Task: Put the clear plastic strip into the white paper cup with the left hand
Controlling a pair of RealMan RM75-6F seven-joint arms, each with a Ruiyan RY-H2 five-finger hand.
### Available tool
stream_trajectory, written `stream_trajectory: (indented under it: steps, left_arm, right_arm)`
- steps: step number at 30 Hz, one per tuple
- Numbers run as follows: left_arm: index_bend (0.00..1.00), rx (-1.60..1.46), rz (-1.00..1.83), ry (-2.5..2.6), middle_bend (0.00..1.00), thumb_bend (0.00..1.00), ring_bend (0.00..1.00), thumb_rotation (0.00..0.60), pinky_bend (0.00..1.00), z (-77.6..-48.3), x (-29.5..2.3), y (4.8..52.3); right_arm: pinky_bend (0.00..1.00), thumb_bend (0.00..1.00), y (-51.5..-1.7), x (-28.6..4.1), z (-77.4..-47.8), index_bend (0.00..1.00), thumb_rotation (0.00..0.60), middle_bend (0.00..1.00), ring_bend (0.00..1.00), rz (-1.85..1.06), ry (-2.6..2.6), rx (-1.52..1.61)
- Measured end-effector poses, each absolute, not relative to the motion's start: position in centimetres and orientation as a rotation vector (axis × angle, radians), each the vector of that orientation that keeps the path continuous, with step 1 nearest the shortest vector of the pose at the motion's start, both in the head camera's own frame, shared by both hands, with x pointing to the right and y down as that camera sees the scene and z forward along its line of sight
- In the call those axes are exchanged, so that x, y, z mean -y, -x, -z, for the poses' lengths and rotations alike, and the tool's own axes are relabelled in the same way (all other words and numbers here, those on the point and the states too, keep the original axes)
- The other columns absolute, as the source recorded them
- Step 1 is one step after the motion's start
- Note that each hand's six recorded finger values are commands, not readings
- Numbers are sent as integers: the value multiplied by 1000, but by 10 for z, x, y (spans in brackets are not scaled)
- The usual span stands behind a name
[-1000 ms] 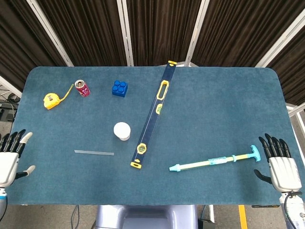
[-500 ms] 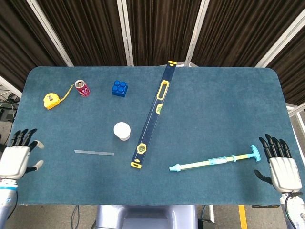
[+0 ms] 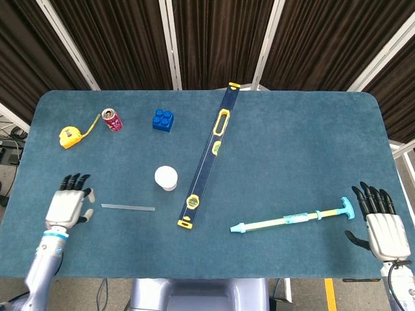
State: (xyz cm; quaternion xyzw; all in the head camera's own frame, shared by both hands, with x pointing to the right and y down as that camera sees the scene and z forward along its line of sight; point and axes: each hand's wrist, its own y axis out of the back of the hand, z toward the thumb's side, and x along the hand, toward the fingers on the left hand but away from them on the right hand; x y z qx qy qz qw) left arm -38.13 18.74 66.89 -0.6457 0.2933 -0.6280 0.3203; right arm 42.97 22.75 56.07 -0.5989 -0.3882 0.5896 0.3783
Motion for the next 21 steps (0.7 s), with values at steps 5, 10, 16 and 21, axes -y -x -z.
stream_trajectory:
  steps: [5,10,16,21]
  left_arm:
    - [505,-736,1646,1732,77,339,0,600,35,-687,-187,358]
    - [493,-706,1636,1779,70,341,0,600,32,-701,-186,332]
    - [488,-687,1618,1798,62,362,0,600,32,-711,-185,309]
    - [488,-686,1622,1811,62,381,0,600,32,-718,-186,297]
  right_arm:
    - [0,152,-429,-227,-561,44,600,0,0,-1507,1538,991]
    - [0,152,-430,-227,-562,44,600,0,0,-1508,1546,992]
    - [0,153,-429,-227,-563,44,600,0,0,-1509,1555,990]
    - [0,152,-429,-226,-563,44,600,0,0,-1509,1560,991]
